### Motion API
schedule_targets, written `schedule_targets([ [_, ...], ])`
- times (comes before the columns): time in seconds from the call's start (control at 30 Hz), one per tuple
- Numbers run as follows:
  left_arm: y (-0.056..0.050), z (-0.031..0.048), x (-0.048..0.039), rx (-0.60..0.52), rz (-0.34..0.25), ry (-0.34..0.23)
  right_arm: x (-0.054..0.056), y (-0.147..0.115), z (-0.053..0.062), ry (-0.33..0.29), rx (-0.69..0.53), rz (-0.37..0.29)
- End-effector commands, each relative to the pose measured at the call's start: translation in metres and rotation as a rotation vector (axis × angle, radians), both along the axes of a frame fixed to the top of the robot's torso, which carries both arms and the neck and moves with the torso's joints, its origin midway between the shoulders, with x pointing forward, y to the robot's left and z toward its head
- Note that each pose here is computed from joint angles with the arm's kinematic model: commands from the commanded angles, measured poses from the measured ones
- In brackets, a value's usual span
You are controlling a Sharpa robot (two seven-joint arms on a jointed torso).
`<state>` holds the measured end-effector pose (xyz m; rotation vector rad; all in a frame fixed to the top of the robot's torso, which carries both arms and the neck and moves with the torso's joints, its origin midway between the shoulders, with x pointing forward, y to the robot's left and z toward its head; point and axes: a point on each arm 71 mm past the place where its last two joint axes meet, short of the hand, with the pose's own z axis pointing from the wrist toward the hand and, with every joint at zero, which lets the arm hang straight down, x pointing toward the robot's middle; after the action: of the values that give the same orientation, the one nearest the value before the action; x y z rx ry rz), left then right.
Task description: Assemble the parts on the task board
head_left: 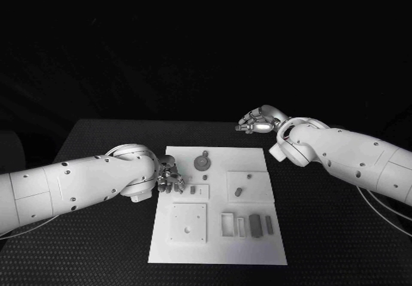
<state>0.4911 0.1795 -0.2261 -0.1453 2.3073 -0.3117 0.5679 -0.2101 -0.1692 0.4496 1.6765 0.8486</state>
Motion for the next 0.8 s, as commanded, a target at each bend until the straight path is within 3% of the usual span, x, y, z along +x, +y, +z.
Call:
schedule_targets([
  [0.03,-0.0007,-0.0035,-0.002,0.017,-0.022,0.025,-0.0006,0.0018,-0.0002,0.003,0.001,0.014],
  [0.8,0.0026,-0.0041,-0.0006,0.027,-0.019,0.028,-0.0004,0.0014,-0.0005,0.004,0.0,0.013],
])
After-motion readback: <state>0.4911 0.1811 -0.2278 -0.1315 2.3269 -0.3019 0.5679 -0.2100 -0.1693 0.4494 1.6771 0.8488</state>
